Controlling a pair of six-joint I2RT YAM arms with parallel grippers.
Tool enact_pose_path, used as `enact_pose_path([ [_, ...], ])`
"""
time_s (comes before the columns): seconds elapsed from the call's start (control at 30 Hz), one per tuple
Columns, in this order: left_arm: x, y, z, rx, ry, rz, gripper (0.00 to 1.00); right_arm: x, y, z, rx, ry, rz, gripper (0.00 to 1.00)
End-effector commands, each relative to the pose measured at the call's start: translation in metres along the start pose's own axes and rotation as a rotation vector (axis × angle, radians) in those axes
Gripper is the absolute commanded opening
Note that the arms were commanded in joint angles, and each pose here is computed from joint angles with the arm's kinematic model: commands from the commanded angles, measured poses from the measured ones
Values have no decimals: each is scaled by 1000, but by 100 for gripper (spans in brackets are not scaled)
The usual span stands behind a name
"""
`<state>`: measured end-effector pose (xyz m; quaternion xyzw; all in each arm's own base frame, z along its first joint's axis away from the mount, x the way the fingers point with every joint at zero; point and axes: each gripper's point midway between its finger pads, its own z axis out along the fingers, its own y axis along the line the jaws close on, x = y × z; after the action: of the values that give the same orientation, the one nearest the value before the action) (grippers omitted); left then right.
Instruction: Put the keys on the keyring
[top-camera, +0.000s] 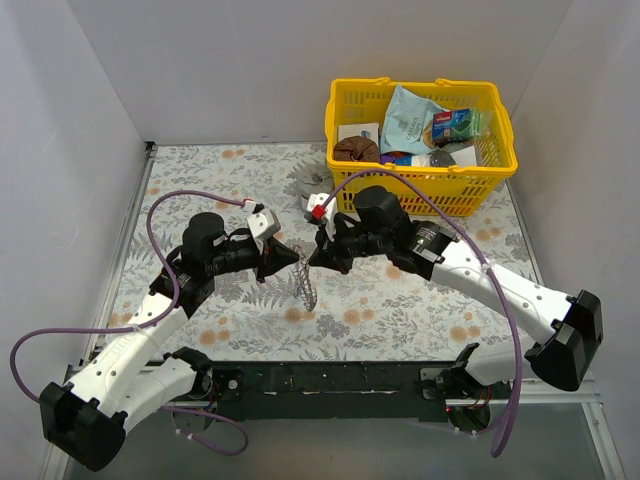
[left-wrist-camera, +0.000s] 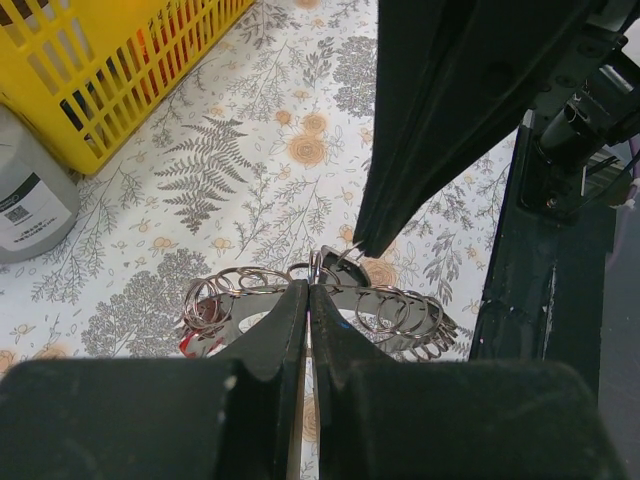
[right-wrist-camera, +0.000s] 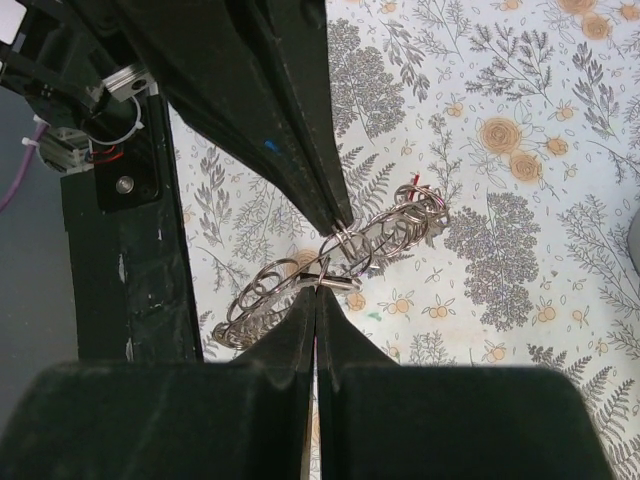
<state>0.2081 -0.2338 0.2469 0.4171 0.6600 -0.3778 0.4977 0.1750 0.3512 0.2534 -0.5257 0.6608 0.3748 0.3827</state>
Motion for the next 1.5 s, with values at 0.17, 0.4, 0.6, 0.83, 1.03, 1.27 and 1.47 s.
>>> enact_pose_path([
  [0.17,-28,-2,-5,-3,-62,60,0,-24,-9,-2,35,-33,3,1],
  [0.4,-28,-2,-5,2,-60,58,0,-30,-8,0,23,-48,-3,1],
  [0.6,-27,-3,-5,3,-59,54,0,-35,-10,4,16,-57,-10,1],
  [0.83,-25,-3,-5,2,-55,49,0,-38,-7,9,-14,-59,-17,1],
  [1.03,-26,-3,-5,4,-57,51,0,-36,-13,10,16,-57,-9,1],
  [1.27,-27,-8,-6,27,-62,64,0,-39,-24,7,82,-72,11,1],
  [1.47,-27,-13,-8,49,-70,88,0,-32,-30,7,100,-62,43,1],
])
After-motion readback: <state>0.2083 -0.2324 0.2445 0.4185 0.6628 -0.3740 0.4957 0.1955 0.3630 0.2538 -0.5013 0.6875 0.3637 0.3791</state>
